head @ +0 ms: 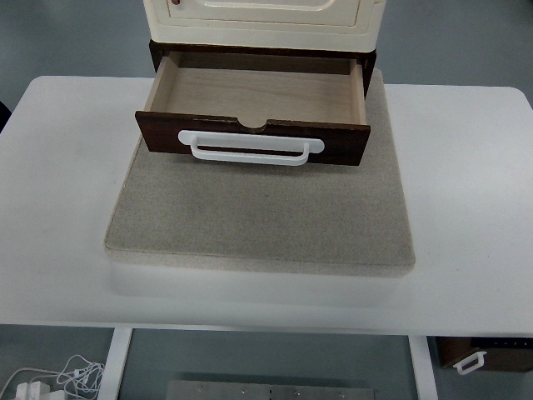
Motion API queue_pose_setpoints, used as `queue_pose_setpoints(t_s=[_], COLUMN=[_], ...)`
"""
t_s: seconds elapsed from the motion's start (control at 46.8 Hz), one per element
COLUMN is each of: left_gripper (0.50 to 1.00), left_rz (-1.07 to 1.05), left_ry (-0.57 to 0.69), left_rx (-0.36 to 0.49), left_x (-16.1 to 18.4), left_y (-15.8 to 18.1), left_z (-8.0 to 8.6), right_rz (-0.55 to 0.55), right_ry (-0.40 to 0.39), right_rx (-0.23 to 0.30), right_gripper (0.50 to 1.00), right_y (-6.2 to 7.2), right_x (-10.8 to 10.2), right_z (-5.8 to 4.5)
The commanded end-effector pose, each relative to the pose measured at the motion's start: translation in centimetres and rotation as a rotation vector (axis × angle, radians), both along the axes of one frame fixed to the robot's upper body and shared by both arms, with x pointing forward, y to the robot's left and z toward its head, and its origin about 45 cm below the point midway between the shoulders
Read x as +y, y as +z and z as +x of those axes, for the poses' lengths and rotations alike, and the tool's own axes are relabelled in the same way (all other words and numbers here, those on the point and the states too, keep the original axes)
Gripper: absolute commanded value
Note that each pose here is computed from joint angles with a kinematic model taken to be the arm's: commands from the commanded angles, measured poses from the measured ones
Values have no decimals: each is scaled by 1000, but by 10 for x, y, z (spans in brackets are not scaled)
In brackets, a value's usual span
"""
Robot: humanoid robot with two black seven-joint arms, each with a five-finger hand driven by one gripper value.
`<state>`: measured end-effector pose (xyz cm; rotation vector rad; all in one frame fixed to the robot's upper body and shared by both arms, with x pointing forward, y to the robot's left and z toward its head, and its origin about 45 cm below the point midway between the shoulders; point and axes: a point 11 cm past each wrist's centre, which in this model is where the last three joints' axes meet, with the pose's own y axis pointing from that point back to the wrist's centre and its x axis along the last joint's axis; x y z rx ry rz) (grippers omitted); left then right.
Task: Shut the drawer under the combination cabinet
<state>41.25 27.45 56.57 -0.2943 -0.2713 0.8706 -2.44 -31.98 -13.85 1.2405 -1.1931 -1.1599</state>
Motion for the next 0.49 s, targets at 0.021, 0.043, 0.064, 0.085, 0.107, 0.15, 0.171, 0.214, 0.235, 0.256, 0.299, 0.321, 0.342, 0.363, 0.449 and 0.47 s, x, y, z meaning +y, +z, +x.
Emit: queue_pose_setpoints(t_s=[0.021,0.043,0.064,0.085,0.107,0.15,0.171,0.214,0.235,0.256,0.299,0.321,0.342,0.363,0.449,0.47], left_gripper=[996,996,996,996,996,996,996,996,996,996,996,996,996,996,996,996], left_rz=[67,85,103,117,132,158,172,191,200,209,228,239,251,264,320,334], left_ry=[-23,-26,-35,-37,-41,-50,-56,-68,-73,-80,-91,-98,-105,-116,-157,-167], left_rx=[-6,-7,-8,-12,-16,-21,-22,-22,-21,-22,-21,-21,-22,-20,-9,-5], left_x=[-12,-14,-16,-18,-19,-22,-24,-27,-28,-30,-34,-37,-39,-43,-57,-60], left_y=[-8,-10,-13,-14,-15,-18,-19,-23,-25,-26,-30,-32,-34,-38,-52,-55], left_z=[-6,-7,-8,-9,-10,-12,-13,-14,-14,-15,-17,-18,-19,-21,-29,-31], right_rz=[0,0,0,0,0,0,0,0,0,0,0,0,0,0,0,0], right_ry=[0,0,1,0,1,1,1,1,1,1,1,0,1,0,1,0], right_rx=[0,0,0,0,0,0,0,0,0,0,0,0,0,0,0,0], right_gripper=[952,952,952,952,952,952,952,952,952,952,952,952,952,952,952,952], right_y=[0,0,0,0,0,0,0,0,0,0,0,0,0,0,0,0], right_x=[0,0,0,0,0,0,0,0,0,0,0,0,0,0,0,0], right_z=[0,0,0,0,0,0,0,0,0,0,0,0,0,0,0,0])
